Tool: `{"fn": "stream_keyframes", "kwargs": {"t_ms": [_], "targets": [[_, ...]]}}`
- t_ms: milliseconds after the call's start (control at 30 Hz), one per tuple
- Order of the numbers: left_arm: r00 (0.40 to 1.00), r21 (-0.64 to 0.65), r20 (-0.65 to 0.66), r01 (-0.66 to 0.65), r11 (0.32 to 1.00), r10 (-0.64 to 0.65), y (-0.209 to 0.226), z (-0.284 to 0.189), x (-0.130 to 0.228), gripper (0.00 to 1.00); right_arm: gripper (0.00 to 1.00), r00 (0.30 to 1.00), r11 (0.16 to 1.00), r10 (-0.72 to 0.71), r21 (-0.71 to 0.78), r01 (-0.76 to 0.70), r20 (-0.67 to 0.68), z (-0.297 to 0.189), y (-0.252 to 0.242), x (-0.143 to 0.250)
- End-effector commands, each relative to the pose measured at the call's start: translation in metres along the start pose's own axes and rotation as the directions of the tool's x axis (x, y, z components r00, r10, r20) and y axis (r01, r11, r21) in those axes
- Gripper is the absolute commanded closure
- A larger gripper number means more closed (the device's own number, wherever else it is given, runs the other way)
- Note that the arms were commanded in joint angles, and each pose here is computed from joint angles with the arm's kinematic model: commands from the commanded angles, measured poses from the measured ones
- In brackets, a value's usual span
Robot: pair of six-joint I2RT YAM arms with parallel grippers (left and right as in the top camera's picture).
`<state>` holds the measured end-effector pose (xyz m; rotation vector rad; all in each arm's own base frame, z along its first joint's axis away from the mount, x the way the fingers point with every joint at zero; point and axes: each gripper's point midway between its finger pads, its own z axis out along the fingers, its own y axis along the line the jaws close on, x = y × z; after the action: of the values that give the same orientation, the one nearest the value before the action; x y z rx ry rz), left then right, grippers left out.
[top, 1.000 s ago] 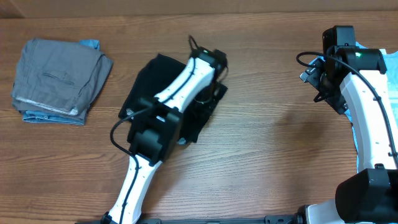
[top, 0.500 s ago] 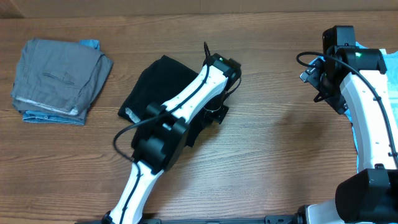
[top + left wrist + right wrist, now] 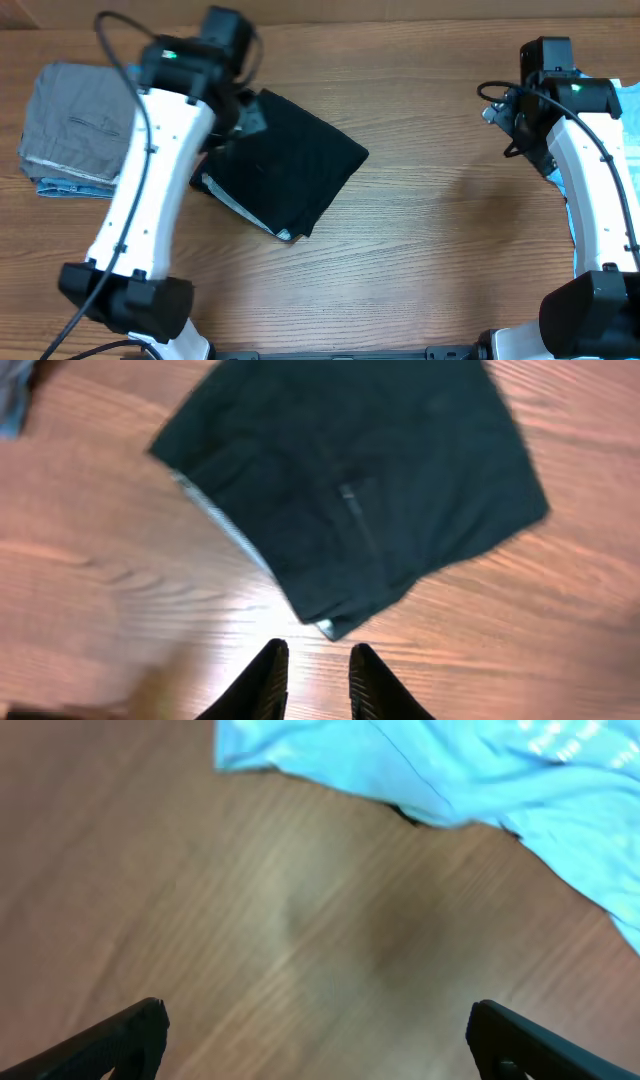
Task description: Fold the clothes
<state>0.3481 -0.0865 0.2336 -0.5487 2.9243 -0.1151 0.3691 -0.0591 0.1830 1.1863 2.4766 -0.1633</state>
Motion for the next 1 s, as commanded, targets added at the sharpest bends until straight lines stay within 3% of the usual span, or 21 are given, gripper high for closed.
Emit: {"fn": "stream_keyframes", "kwargs": {"t_ms": [0,33,133,233,467,600,800,900,967], "targets": [[0.985,0.111,-0.152,0.105,0.988,-0.087,0.027,0.025,-0.006,0.0,0.0,1.0,1.0,0.004,-0.019,-0.004,0.028,-0.006,0.002,-0.007],[0.978,0.133,-0.186,0.117,0.984,-0.091,0.032,0.033,-0.004,0.0,0.0,1.0,1.0,-0.012,-0.026,0.012,0.009,-0.006,0.002,-0.003],[0.947,0.219,-0.311,0.151,0.964,-0.078,0.045,0.063,0.01,0.0,0.0,0.966,0.949,-0.255,-0.201,0.243,-0.033,-0.008,0.034,0.009],[0.91,0.242,-0.399,0.219,0.945,-0.109,0.06,0.092,0.028,0.0,0.0,0.962,0.955,-0.268,-0.146,0.259,-0.048,-0.005,0.021,0.012],[0.861,0.212,-0.488,0.274,0.938,-0.142,0.075,0.152,0.071,0.0,0.0,0.96,0.947,-0.278,-0.176,0.27,-0.019,-0.006,0.03,0.007],[0.839,0.177,-0.503,0.335,0.925,-0.208,0.082,0.178,0.093,0.0,0.0,0.814,0.722,-0.571,-0.408,0.559,0.106,-0.019,0.082,0.022],[0.868,0.2,-0.402,0.394,0.897,-0.292,0.085,0.182,0.096,0.0,0.0,0.69,0.526,-0.696,-0.512,0.679,0.199,0.01,0.134,0.041],[0.891,0.238,-0.349,0.384,0.892,-0.291,0.079,0.18,0.093,0.0,0.01,0.561,0.304,-0.779,-0.613,0.73,0.282,0.016,0.166,0.078],[0.907,0.262,-0.319,0.362,0.895,-0.274,0.068,0.18,0.092,0.0,0.11,0.495,0.19,-0.798,-0.635,0.749,0.345,0.013,0.187,0.101]]}}
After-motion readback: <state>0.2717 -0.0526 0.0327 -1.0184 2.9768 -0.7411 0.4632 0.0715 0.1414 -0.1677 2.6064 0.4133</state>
